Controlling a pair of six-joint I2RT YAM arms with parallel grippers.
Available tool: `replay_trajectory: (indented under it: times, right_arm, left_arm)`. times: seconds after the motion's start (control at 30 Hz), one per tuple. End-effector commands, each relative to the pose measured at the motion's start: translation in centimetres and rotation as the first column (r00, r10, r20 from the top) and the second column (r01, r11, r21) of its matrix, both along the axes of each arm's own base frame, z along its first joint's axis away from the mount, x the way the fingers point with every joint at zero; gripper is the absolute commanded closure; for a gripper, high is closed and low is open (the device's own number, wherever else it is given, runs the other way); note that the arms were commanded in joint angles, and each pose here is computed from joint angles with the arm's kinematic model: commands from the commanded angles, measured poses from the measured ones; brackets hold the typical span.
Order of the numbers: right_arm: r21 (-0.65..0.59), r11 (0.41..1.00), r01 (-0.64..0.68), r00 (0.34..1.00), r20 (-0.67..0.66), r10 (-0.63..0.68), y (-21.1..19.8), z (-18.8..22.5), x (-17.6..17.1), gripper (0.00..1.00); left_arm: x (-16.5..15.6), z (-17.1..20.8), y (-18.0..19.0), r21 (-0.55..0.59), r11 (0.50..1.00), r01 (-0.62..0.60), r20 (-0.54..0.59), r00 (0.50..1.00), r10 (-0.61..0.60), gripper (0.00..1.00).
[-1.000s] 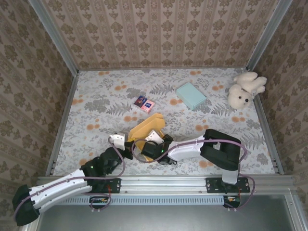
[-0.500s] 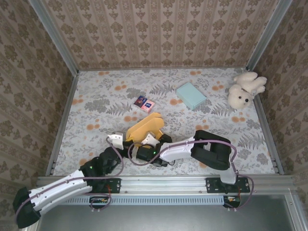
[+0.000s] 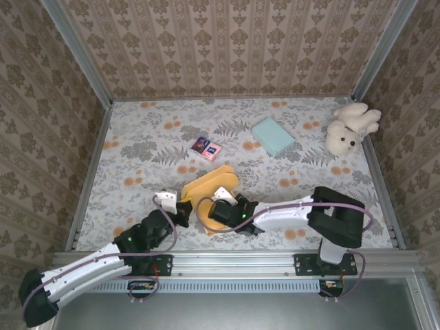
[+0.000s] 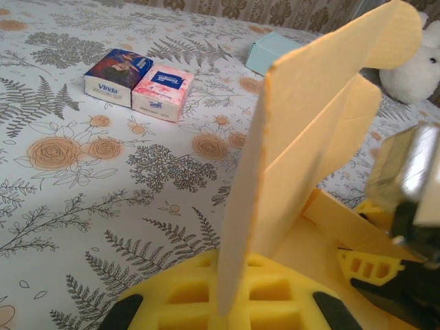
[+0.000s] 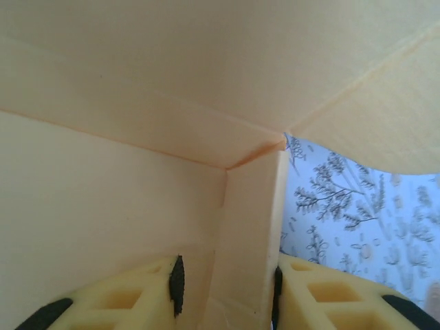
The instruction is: Fold the paper box
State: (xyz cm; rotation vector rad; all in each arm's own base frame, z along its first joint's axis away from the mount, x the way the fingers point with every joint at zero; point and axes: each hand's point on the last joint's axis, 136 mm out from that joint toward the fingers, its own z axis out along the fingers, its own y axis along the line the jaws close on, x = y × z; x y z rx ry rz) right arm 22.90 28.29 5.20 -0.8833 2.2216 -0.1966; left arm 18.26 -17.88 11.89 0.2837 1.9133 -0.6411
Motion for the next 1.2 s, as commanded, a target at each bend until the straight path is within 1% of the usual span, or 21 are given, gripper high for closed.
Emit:
replay_trajectory:
  times: [0.0,0.13,0.17,0.2,0.23,0.37,0.43,0.53,0.6,0.8,0.9,0.97,1.07,1.17]
  right_arm:
    - [0.187,0.982,0.002,0.997,-0.08,0.013,0.8,1.3,-1.1,0.53]
    - [0.32,0.947,0.02,0.993,-0.119,0.019,0.0,2.9,-1.6,0.47]
    - [0.361,0.932,0.021,0.992,-0.123,0.025,-0.2,3.8,-1.7,0.46]
    - [0.389,0.921,0.028,0.991,-0.134,0.026,-0.5,4.2,-1.8,0.43]
    - [0.414,0.91,0.037,0.989,-0.145,0.026,-0.9,4.4,-1.9,0.43]
    - [0.498,0.861,0.109,0.979,-0.204,-0.005,-2.8,4.2,-1.5,0.44]
    - [0.551,0.819,0.16,0.971,-0.239,-0.029,-4.0,3.8,-0.8,0.46]
    - [0.61,0.768,0.196,0.96,-0.278,-0.024,-4.9,3.5,-0.3,0.5]
    - [0.634,0.743,0.215,0.953,-0.304,-0.016,-5.1,3.4,0.1,0.52]
    - [0.663,0.713,0.229,0.946,-0.325,-0.001,-4.6,3.1,1.0,0.55]
    - [0.684,0.693,0.228,0.945,-0.327,0.012,-4.2,3.3,1.5,0.6]
    - [0.681,0.695,0.228,0.944,-0.329,0.013,-4.0,3.1,1.8,0.62]
    - [0.672,0.704,0.229,0.943,-0.332,0.011,-3.9,2.7,2.1,0.62]
    - [0.681,0.695,0.233,0.948,-0.317,-0.007,-4.1,2.9,2.3,0.59]
  left_arm:
    - [-0.4,-0.8,-0.1,0.031,0.999,0.035,-0.003,0.999,-0.035,1.0]
    - [-0.5,-0.5,-0.2,0.032,0.998,0.045,0.009,0.999,-0.045,1.0]
    - [-0.5,-0.5,-0.2,0.033,0.998,0.048,0.011,0.999,-0.048,1.0]
    - [-0.5,-0.4,-0.2,0.033,0.998,0.049,0.014,0.999,-0.049,1.0]
    - [-0.5,-0.3,-0.3,0.032,0.998,0.051,0.017,0.999,-0.051,1.0]
    - [-0.5,-0.3,-0.3,0.035,0.998,0.055,0.025,0.998,-0.056,1.0]
    - [-0.6,-0.2,-0.4,0.036,0.997,0.062,0.031,0.997,-0.063,1.0]
    - [-0.7,-0.1,-0.7,0.03,0.996,0.086,0.044,0.995,-0.087,1.0]
    - [-0.9,0.0,-1.0,0.027,0.994,0.104,0.051,0.993,-0.105,1.0]
    - [-1.0,0.7,-1.3,0.033,0.991,0.128,0.089,0.988,-0.13,1.0]
    - [-0.9,0.8,-1.3,0.038,0.991,0.127,0.096,0.987,-0.13,1.0]
    - [-0.9,0.7,-1.3,0.041,0.991,0.125,0.094,0.987,-0.128,1.0]
    - [-0.9,0.5,-1.3,0.048,0.991,0.123,0.093,0.987,-0.128,1.0]
    - [-0.8,1.3,-1.4,0.047,0.991,0.129,0.122,0.984,-0.133,1.0]
